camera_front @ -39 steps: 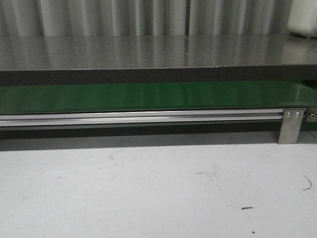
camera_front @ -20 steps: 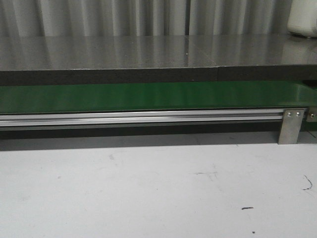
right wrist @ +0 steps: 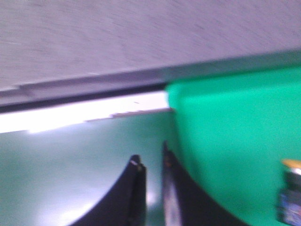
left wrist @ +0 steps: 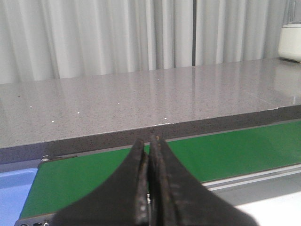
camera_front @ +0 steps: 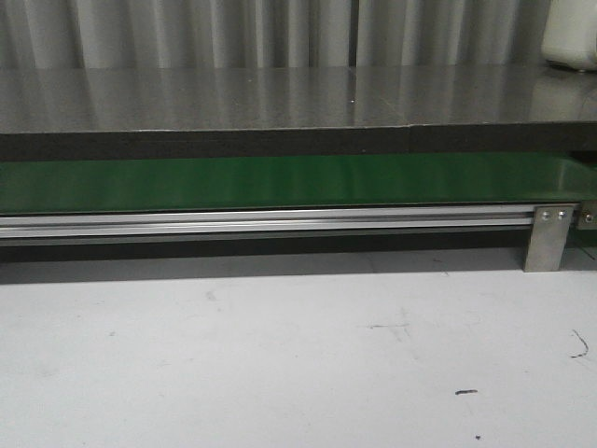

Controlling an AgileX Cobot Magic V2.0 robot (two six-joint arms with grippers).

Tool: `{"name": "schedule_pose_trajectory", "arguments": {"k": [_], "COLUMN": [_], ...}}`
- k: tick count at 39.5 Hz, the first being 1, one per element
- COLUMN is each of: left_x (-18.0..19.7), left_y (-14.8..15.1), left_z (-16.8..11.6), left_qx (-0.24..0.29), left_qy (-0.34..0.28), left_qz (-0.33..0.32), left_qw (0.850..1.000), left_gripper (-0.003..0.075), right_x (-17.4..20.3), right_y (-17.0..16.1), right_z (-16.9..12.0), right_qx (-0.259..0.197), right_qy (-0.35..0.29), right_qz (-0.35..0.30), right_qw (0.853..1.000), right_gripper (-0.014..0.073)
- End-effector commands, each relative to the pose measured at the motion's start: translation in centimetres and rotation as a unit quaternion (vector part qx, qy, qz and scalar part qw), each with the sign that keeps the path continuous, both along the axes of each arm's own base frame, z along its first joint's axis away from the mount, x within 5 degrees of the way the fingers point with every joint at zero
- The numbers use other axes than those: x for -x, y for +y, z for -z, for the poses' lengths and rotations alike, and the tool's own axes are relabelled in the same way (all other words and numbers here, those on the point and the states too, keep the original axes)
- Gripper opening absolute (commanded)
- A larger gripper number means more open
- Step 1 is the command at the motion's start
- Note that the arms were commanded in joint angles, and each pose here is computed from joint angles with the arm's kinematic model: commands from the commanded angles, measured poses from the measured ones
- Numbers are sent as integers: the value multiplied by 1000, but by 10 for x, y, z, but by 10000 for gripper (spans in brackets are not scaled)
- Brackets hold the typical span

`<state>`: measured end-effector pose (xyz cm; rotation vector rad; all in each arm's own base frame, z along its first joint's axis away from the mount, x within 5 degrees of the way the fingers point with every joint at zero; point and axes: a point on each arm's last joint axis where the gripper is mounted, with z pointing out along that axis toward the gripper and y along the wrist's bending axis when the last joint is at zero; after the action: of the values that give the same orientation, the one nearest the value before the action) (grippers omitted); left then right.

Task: Move button from left to right

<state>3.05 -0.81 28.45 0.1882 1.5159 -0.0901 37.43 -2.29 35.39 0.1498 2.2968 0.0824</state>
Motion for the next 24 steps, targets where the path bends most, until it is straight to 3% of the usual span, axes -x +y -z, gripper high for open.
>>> {"name": "schedule_pose_trajectory", "arguments": {"k": [1,12,24], "left_x": [1,1,1], "left_y": [1,1,1], "left_z": [-14,-14,-14], "left_qx": [17,17,17], "left_qy": [-44,-44,-44], "left_qz": [2,2,2], "left_qw": [999,999,999], "left_gripper": [-21,-21,-21], "right_x": [18,69,165], "right_y": [21,64,59], "right_z": [-47,-64,-29], "right_qx": [9,24,30], "right_qy": [-91,-125,-223], "right_qz": [-28,-109,-116], "right_qw": [995,986,967], "right_gripper": [-71,-67,-67]}}
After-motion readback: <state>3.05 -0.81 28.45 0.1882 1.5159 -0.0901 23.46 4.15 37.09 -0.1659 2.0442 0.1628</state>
